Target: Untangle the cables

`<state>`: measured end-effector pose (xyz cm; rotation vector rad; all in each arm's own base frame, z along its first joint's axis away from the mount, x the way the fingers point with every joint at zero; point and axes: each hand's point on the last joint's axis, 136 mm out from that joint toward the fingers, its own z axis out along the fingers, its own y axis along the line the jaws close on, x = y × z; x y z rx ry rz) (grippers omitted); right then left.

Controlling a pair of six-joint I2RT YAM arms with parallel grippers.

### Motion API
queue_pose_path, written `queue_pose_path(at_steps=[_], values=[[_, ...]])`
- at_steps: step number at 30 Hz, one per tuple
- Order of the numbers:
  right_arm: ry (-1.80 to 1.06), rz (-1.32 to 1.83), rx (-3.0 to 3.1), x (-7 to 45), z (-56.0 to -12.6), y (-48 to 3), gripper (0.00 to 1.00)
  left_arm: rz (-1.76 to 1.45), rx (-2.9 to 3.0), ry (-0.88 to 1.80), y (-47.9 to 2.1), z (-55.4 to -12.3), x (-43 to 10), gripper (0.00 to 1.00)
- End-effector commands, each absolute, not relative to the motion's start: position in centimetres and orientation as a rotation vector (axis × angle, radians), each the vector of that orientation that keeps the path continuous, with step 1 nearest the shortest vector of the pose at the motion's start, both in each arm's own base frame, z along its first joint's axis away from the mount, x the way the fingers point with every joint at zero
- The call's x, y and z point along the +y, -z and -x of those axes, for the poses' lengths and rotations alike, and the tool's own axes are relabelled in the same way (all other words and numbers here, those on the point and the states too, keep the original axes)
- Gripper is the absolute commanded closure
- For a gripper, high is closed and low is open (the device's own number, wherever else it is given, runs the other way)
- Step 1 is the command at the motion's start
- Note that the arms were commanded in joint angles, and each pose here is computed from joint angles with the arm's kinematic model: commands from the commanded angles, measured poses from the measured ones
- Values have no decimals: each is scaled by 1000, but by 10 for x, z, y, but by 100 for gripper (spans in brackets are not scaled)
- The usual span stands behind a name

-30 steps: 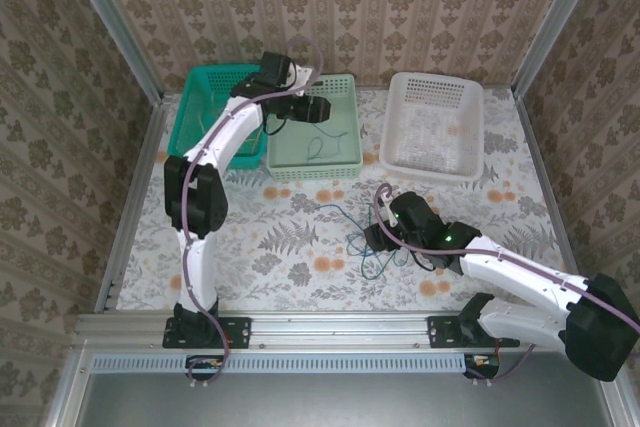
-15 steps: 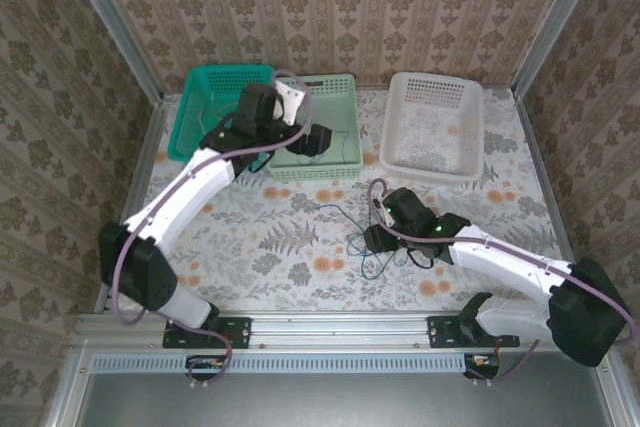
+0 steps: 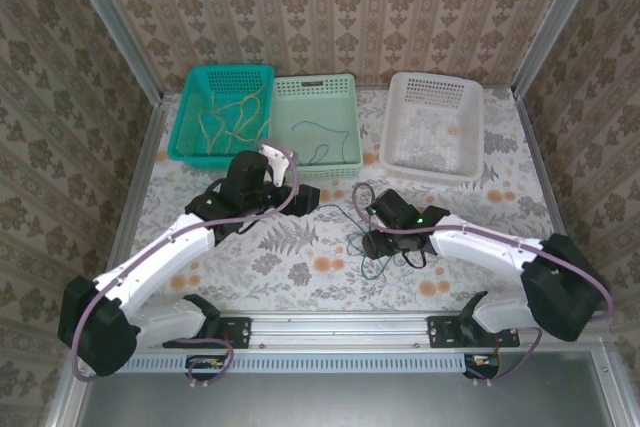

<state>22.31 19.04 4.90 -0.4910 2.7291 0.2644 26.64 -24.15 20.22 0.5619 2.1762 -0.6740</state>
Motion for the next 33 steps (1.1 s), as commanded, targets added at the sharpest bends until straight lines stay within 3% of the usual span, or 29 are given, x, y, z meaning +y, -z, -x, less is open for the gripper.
queue_pose_path(at_steps=[1, 5, 15, 19, 33], values=[[-178, 512, 2742, 191, -233, -43, 47, -504, 2130, 686, -215, -267, -239, 0], [-114, 499, 2734, 190, -244, -37, 54, -502, 2133, 690, -214, -261, -236, 0], [-131, 503, 2689, 196, -251, -52, 95, -465, 2130, 664, -209, -255, -224, 0], [-184, 489, 2642, 197, -249, -75, 100, -463, 2139, 663, -206, -256, -225, 0], [-624, 545, 2337, 231, -232, -221, 100, -651, 2016, 875, -225, -235, -263, 0]])
